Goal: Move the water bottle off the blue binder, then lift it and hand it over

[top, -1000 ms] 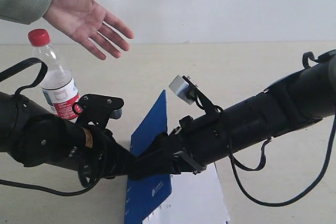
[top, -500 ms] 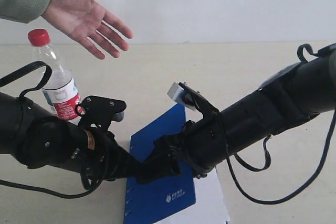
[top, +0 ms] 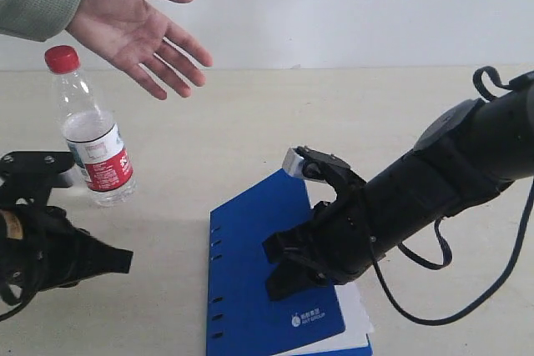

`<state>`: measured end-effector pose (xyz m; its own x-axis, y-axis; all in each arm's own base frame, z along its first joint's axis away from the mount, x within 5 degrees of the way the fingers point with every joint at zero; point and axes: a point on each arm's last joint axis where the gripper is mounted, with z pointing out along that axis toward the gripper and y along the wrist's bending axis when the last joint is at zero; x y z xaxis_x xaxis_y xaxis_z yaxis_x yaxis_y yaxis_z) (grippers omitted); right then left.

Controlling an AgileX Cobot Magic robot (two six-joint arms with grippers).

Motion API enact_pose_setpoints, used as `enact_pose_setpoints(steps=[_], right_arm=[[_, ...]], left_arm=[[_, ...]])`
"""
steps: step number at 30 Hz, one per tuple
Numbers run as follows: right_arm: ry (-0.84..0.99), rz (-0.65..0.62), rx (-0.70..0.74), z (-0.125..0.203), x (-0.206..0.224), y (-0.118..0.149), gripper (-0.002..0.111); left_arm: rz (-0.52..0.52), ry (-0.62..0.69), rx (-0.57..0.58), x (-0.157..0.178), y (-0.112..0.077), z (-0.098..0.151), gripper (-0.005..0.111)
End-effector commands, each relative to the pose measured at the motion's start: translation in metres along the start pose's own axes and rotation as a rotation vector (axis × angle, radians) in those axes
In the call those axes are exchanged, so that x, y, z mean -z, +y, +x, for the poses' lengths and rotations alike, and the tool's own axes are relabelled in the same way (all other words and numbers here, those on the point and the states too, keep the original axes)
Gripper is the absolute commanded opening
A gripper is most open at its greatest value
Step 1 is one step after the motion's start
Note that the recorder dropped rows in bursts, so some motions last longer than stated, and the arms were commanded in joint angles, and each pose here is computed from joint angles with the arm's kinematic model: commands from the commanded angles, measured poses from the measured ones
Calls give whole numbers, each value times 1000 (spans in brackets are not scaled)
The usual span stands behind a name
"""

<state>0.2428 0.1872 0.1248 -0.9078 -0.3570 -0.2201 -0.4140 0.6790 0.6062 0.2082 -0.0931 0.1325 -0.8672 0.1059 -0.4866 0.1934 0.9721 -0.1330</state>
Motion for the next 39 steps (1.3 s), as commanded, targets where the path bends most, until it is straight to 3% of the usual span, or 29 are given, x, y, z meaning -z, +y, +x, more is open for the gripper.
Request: enact_pose_setpoints(steps=[1, 7, 10, 12, 16, 17, 19, 23, 25, 29, 33, 35, 37, 39], right_arm=[[-44, 183, 94, -5, 2, -20, 0], [-111, 138, 177, -16, 21, 0, 0], [-218, 133, 223, -22, 45, 19, 0], [-277, 124, 252, -23, 61, 32, 0], [-352, 115, 296, -22, 83, 48, 0], [-369, 112, 311, -21, 89, 53, 0], [-386, 95, 335, -18, 96, 60, 0], [-424, 68, 380, -13, 111, 73, 0], [-437, 72, 383, -12, 114, 75, 0], [-296, 73, 383, -6, 101, 67, 0], [-278, 289, 277, -21, 75, 25, 0], [-204, 341, 188, -32, 58, -4, 12], [-153, 337, 122, -48, 53, -24, 38], [-142, 366, 57, -56, 50, -38, 50]], left_arm=[[17, -95, 23, 8, 2, 3, 4], [96, -185, -37, 11, -21, 0, 4], [169, -305, 2, 18, -30, -1, 4], [285, -406, 32, 25, -38, -1, 4], [698, -499, 33, 40, -62, -1, 7], [745, -510, 14, 41, -66, -3, 12], [717, -499, 12, 35, -65, -5, 27], [628, -450, 48, 21, -58, -4, 70], [567, -402, 114, 14, -52, 1, 68], [523, -321, 127, 9, -43, 24, 56], [545, -292, 156, 13, -37, 48, 58], [534, -231, 147, 11, -37, 53, 60], [506, -183, 123, 7, -39, 48, 58], [464, -166, 114, 4, -39, 40, 49]])
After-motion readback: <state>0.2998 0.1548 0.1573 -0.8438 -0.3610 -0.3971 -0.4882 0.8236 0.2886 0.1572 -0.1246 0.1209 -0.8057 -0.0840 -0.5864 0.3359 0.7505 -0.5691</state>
